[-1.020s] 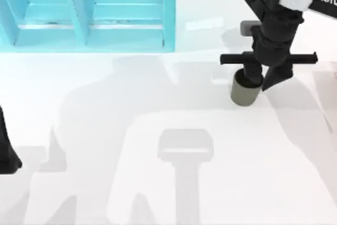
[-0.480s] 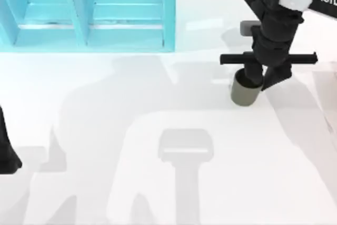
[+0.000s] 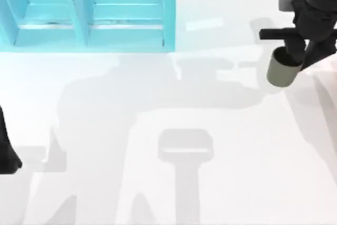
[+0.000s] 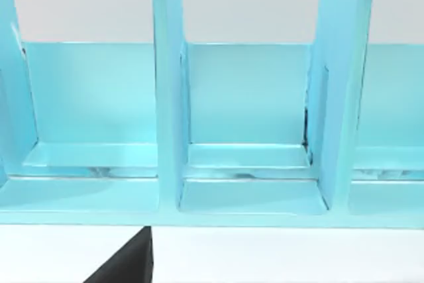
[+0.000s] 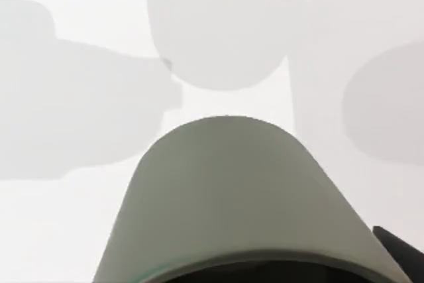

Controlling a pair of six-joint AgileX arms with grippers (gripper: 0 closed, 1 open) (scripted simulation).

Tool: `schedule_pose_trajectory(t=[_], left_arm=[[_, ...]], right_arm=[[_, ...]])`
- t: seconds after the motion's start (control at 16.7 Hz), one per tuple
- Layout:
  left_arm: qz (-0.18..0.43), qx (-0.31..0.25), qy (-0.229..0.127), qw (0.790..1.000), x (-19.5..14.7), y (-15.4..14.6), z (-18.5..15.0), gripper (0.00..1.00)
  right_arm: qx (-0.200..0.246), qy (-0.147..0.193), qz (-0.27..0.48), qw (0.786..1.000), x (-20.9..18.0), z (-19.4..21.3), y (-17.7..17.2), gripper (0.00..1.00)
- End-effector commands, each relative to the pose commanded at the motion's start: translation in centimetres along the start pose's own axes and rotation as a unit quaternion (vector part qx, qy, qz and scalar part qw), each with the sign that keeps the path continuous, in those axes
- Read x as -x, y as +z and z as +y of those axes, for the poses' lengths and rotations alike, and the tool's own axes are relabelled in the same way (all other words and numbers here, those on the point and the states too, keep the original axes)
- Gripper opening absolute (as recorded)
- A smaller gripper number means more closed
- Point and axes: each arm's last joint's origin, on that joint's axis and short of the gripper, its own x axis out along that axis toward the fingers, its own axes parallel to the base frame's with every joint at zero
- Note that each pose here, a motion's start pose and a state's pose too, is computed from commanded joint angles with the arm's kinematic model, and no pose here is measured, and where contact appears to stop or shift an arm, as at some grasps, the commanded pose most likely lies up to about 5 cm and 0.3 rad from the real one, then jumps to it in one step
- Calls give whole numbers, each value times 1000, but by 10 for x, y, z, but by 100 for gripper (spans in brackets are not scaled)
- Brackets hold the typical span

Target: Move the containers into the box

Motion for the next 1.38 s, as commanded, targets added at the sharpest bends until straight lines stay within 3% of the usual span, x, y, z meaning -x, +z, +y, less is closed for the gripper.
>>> schedule_pose_trajectory(t=[0.24, 0.66, 0.84, 1.14, 1.38], left_arm=[[0, 0, 0, 1000, 0, 0, 0, 100], [0, 0, 0, 1000, 0, 0, 0, 100], [0, 0, 0, 1000, 0, 0, 0, 100], [0, 0, 0, 1000, 0, 0, 0, 100], [0, 0, 0, 1000, 0, 0, 0, 100]], right_arm=[[3, 2, -6, 1000, 38, -37, -5, 0], [4, -1, -2, 1000, 39, -52, -10, 0], [5, -2, -2, 1000, 50, -103, -24, 0], [5, -12, -25, 1000, 72, -227, -73, 0], [3, -24, -20, 999, 80, -265, -116, 0]])
